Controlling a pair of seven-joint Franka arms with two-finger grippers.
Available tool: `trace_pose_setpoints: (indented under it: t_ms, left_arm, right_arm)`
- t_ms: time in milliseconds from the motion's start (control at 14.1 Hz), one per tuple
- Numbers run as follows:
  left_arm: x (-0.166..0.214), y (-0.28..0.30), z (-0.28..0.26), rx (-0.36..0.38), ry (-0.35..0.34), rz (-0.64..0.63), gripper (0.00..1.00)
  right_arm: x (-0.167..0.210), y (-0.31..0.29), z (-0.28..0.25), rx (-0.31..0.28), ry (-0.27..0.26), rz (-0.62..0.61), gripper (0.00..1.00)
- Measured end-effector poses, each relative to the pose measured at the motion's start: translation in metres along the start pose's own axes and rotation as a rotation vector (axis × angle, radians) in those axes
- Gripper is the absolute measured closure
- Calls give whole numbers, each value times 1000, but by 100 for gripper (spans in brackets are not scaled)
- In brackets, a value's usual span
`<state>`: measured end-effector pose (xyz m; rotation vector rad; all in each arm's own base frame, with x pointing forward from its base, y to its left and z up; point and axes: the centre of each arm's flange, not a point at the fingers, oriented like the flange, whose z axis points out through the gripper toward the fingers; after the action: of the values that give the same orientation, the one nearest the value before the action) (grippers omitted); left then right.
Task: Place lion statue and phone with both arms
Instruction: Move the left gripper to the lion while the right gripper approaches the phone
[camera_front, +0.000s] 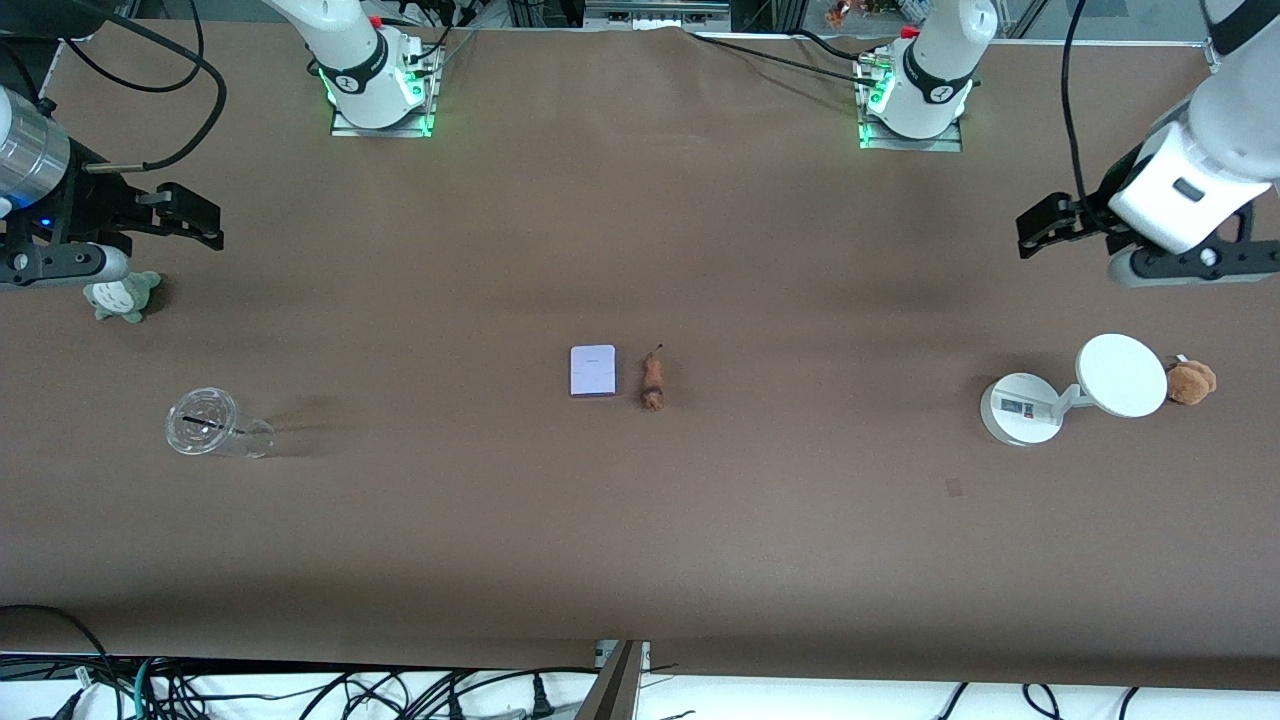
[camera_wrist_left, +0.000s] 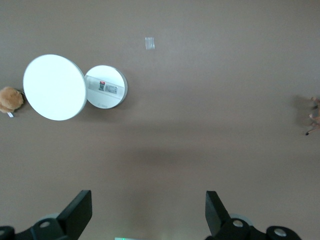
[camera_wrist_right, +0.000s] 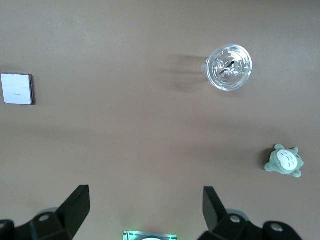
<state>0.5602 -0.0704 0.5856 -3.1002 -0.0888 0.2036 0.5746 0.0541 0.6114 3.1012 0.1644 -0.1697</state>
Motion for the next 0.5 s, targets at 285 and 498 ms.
trace_pose_setpoints:
  t_ms: [285,498]
  left_arm:
    - [14,3,41,28,-135,6,0]
    - [3,29,42,43,-194,56,0]
  right_arm:
    - [0,-1,0,0,1,-1,0]
    - [6,-1,0,-1,32,-2,0]
